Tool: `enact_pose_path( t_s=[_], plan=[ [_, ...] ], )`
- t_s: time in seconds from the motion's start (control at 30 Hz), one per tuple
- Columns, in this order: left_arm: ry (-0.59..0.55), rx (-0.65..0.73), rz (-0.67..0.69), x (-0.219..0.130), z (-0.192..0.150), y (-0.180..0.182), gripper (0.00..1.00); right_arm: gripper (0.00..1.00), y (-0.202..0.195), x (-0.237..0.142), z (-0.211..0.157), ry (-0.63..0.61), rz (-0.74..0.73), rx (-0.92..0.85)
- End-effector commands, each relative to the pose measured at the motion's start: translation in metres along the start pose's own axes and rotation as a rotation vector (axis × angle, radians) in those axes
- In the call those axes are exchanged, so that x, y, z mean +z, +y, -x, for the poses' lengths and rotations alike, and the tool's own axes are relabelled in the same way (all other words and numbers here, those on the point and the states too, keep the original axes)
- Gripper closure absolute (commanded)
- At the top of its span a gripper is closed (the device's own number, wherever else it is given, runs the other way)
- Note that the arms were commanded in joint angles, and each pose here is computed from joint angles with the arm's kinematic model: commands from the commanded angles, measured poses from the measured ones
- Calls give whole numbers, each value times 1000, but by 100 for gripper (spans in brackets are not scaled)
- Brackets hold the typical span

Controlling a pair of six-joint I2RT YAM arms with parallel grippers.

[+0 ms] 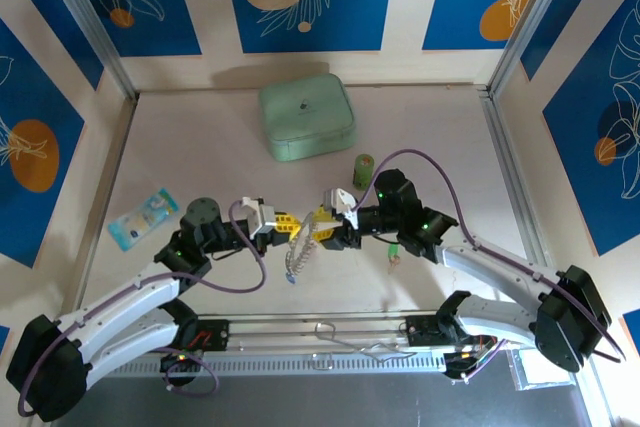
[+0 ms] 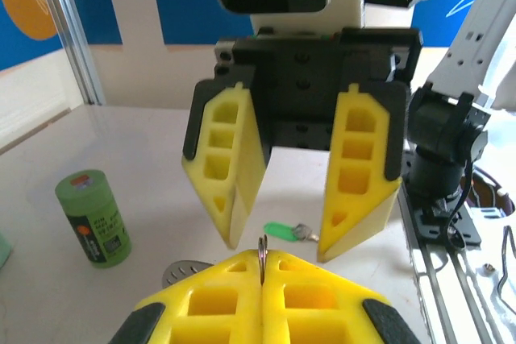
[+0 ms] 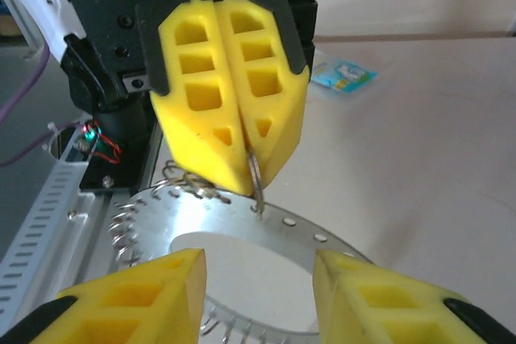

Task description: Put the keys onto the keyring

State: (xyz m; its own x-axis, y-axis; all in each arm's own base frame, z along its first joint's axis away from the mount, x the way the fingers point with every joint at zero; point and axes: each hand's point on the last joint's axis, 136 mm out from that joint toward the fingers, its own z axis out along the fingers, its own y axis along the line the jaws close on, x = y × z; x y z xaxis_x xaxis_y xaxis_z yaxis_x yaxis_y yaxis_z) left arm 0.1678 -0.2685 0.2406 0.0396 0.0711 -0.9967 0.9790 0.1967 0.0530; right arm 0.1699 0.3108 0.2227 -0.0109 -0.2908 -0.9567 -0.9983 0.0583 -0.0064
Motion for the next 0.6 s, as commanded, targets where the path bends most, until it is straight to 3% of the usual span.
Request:
enact_pose_path(
  t_s=[0.0, 0.43, 0.57],
  plan=[
    [-122, 45, -45, -2, 32, -10, 100, 64, 1, 1, 17, -76, 29, -2],
    [-125, 43, -62, 0, 30, -11, 100, 83, 11, 8, 27, -113, 99, -4],
    [-119, 50, -56, 0, 28, -11, 100, 83, 12, 7, 28, -110, 100, -12]
  ],
)
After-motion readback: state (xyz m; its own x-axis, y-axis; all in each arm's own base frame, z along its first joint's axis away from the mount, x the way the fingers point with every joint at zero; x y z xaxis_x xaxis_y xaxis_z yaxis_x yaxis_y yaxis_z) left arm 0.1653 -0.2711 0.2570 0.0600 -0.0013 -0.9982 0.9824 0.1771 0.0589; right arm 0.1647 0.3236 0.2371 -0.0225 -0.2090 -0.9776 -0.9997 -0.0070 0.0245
